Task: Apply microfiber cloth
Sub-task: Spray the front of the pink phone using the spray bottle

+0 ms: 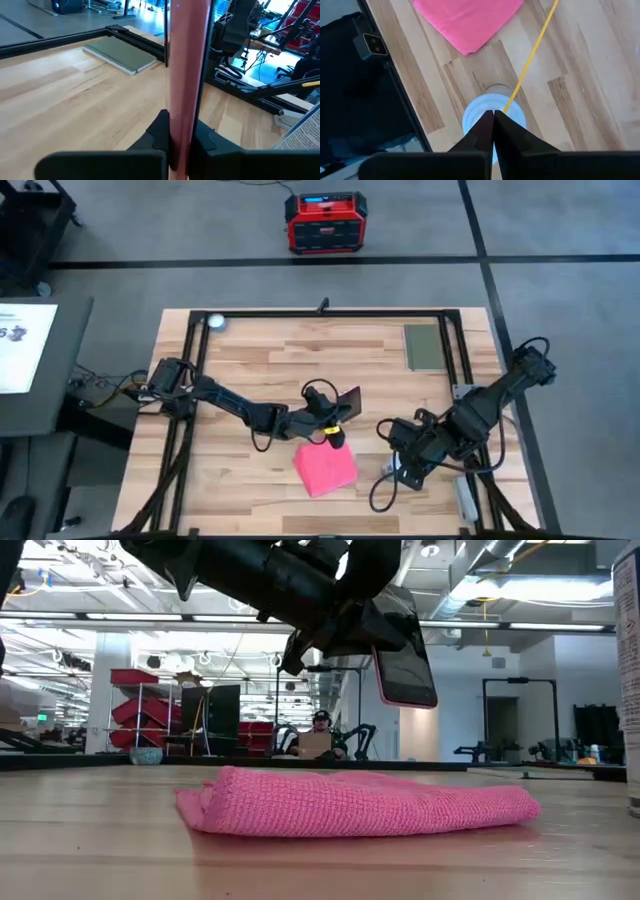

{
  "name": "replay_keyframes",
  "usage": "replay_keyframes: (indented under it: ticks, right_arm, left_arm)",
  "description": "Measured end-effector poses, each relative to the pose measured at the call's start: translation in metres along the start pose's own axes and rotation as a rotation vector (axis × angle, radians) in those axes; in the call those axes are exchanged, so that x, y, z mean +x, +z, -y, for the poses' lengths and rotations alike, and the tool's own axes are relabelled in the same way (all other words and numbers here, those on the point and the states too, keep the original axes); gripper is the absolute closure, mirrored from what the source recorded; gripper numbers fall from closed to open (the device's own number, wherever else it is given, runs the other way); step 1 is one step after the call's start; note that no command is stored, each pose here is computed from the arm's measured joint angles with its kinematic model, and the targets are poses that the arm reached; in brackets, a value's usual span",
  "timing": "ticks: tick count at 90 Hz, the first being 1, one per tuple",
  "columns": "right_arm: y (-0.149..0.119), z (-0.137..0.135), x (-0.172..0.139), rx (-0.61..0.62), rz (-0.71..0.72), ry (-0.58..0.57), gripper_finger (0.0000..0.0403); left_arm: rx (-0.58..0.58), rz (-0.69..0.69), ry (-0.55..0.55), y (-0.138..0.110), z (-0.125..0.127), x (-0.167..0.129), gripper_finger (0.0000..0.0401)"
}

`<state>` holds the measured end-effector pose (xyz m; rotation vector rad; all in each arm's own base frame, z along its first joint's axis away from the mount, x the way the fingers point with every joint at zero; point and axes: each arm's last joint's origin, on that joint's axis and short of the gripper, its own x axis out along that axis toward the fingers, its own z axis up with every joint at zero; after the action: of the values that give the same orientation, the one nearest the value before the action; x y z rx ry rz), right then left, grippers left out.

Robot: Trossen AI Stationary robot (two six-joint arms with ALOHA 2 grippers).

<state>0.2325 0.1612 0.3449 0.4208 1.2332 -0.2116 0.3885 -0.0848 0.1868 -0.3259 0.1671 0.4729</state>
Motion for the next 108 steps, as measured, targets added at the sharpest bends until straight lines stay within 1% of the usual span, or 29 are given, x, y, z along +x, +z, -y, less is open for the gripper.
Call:
replay_keyframes:
  ticks: [32,46,108]
  right_arm:
    - [0.0034,0.0018,-0.0046,-0.023,0.02,-0.019,0.0403]
    - [0.0031,0.0058,-0.006,-0.023,0.009,-0.057,0.0403]
    - [0.0022,0.0027,-0.006,0.004,0.009,-0.037,0.0403]
  left_arm:
    - [0.011,0.002,0.001,-0.0001,0.0004,-0.0004,0.0398]
    - [0.012,0.002,0.001,-0.0001,0.0004,-0.0004,0.0398]
    - [0.014,0.002,0.001,-0.0001,0.0005,-0.0004,0.0398]
